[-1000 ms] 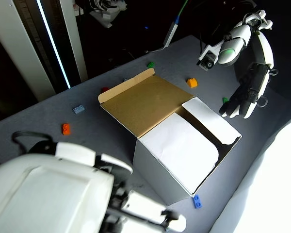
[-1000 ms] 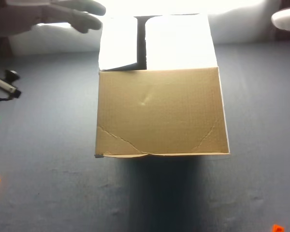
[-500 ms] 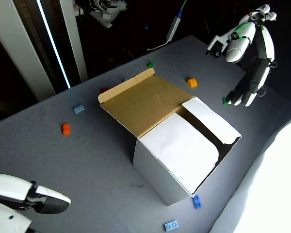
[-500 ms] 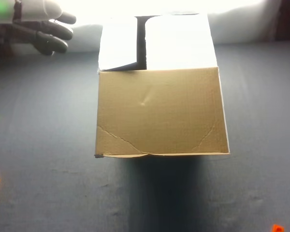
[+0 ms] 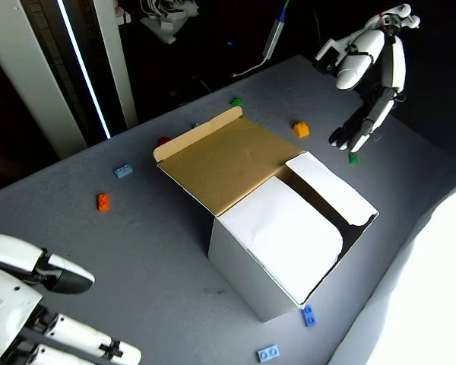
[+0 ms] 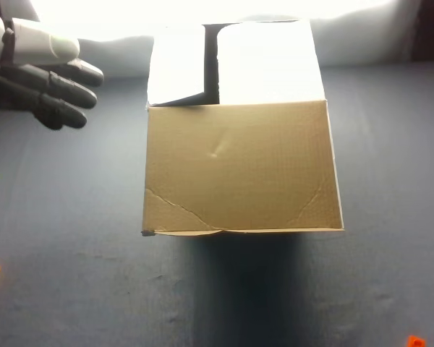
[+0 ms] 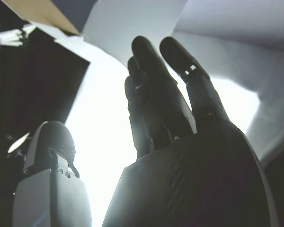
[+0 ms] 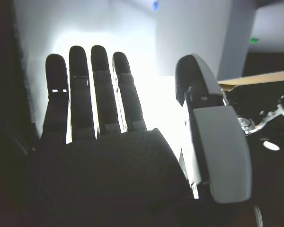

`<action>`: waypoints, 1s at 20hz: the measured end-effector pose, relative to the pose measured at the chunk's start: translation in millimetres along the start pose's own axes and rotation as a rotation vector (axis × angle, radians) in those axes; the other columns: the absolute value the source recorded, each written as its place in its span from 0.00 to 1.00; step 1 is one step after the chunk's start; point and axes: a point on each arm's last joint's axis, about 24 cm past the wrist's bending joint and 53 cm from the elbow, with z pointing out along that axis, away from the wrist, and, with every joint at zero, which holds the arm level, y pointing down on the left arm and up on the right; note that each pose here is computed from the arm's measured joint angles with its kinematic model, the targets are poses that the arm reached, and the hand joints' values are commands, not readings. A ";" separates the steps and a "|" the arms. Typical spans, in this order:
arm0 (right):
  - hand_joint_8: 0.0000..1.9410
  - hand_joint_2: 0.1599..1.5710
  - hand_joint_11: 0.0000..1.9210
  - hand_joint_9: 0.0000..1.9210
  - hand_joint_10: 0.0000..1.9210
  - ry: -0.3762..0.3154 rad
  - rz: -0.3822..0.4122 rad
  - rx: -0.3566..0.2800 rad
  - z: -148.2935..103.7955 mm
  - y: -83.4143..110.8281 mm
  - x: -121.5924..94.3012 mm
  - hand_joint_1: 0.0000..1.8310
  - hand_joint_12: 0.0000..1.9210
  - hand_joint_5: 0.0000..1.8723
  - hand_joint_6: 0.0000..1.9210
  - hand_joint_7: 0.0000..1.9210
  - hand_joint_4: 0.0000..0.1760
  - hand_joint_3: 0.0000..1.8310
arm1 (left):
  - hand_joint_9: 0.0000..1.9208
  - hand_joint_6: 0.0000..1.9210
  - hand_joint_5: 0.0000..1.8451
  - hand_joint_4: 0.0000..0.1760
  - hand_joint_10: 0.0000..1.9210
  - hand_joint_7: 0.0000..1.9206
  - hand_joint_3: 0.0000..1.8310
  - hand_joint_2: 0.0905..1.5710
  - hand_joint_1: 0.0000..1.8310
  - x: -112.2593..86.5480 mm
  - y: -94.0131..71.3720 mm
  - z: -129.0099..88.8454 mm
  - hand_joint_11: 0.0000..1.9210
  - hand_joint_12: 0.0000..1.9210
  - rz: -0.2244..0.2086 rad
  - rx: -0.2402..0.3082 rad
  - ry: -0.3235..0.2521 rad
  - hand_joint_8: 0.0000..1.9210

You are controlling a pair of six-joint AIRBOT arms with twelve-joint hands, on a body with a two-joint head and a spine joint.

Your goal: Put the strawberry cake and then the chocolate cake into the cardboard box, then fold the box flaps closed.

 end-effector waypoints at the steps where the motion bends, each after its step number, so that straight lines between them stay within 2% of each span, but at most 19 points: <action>1: 0.00 0.79 0.00 0.14 0.22 0.004 0.013 0.005 -0.6 -2.4 2.3 0.16 0.66 0.19 0.00 0.21 0.00 0.00 | 0.41 0.00 0.30 0.00 0.00 0.36 0.00 0.68 0.27 1.6 4.2 -1.1 0.11 0.67 -0.016 -0.016 0.005 0.00; 2: 0.00 0.79 0.00 0.13 0.22 0.009 0.037 0.013 -1.9 -5.3 5.1 0.16 0.66 0.19 0.00 0.21 0.00 0.00 | 0.41 0.00 0.29 0.00 0.00 0.36 0.00 0.68 0.27 3.7 7.3 -0.7 0.11 0.67 -0.027 -0.029 0.009 0.00; 5: 0.00 0.80 0.00 0.13 0.22 0.032 0.026 0.036 -6.0 -15.3 13.3 0.12 0.63 0.17 0.00 0.20 0.00 0.00 | 0.40 0.00 0.29 0.00 0.00 0.35 0.00 0.68 0.27 13.9 20.7 -0.3 0.11 0.65 -0.056 -0.083 0.033 0.00; 8: 0.00 0.80 0.00 0.14 0.22 0.025 0.026 0.024 -6.8 -13.6 11.9 0.14 0.63 0.18 0.00 0.20 0.00 0.00 | 0.40 0.00 0.29 0.00 0.00 0.35 0.00 0.68 0.27 23.4 32.2 0.3 0.11 0.67 -0.101 -0.131 0.051 0.00; 10: 0.01 0.80 0.00 0.14 0.22 0.028 0.024 0.026 -6.9 -14.0 13.3 0.13 0.63 0.18 0.00 0.21 0.00 0.00 | 0.41 0.00 0.30 0.00 0.00 0.36 0.00 0.68 0.28 22.5 41.1 -1.4 0.11 0.67 -0.121 -0.158 0.044 0.00; 14: 0.00 0.80 0.00 0.14 0.21 0.029 0.024 0.027 -6.9 -14.3 13.5 0.12 0.63 0.18 0.00 0.21 0.00 0.00 | 0.41 0.00 0.31 0.00 0.01 0.36 0.00 0.67 0.29 26.6 62.3 -2.0 0.12 0.67 -0.118 -0.220 0.045 0.00; 18: 0.00 0.80 0.00 0.14 0.21 0.031 0.023 0.029 -7.2 -14.9 14.2 0.12 0.63 0.18 0.00 0.21 0.00 0.00 | 0.42 0.00 0.30 0.00 0.01 0.37 0.00 0.68 0.28 37.6 69.5 -0.5 0.11 0.69 -0.120 -0.240 0.066 0.00; 20: 0.00 0.80 0.00 0.15 0.21 0.031 0.023 0.028 -7.2 -14.9 14.1 0.14 0.64 0.19 0.01 0.21 0.00 0.00 | 0.42 0.00 0.29 0.00 0.01 0.37 0.00 0.68 0.27 44.9 70.7 0.5 0.13 0.66 -0.122 -0.244 0.081 0.00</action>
